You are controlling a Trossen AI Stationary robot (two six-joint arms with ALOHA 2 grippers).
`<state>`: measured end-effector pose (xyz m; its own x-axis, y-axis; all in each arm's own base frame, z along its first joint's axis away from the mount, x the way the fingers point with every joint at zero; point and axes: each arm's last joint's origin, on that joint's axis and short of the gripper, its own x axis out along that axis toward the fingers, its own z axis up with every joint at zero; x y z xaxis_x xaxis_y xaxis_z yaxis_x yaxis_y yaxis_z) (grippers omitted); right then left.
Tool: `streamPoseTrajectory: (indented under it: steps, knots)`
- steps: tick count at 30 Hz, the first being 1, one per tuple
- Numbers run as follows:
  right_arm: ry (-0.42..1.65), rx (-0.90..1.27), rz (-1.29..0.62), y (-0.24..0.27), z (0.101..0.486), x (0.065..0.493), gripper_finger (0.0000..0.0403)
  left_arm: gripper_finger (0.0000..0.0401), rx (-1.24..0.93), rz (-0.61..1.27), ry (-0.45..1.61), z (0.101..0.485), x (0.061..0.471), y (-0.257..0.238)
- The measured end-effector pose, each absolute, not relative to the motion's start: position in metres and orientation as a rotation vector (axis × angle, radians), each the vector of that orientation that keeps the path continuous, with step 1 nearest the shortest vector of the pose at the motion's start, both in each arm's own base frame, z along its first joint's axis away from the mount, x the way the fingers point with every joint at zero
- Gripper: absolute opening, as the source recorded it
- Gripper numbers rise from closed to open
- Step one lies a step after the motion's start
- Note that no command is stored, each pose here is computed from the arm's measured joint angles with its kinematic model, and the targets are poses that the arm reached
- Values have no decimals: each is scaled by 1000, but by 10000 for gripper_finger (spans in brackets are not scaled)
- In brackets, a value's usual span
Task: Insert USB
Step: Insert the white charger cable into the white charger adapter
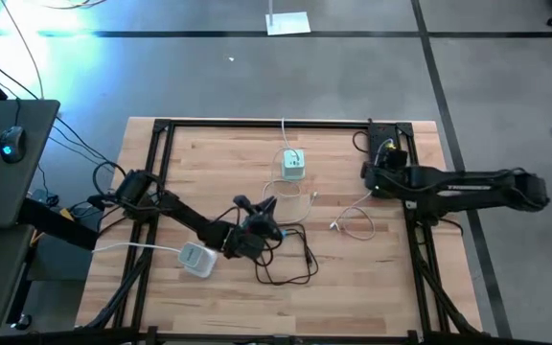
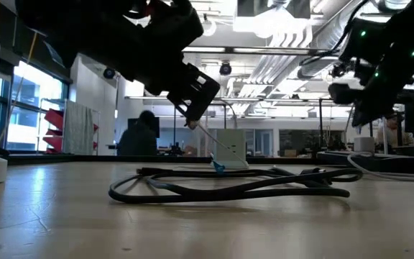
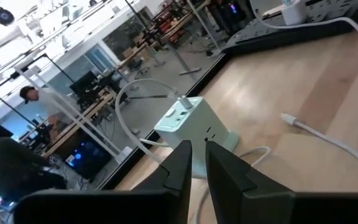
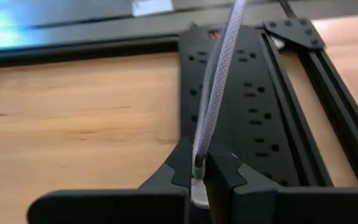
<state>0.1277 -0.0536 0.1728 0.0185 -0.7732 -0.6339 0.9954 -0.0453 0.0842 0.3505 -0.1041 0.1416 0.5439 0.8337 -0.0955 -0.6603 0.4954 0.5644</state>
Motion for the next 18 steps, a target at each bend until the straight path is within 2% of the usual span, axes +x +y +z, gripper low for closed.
streamPoseTrajectory:
  steps: [9,18]
  knots:
    - [441,647,-1546,-55,170,130,0,25,513,919,384,141,349,-108]
    - [523,628,-1562,-54,181,127,0,25,500,892,382,141,350,-108]
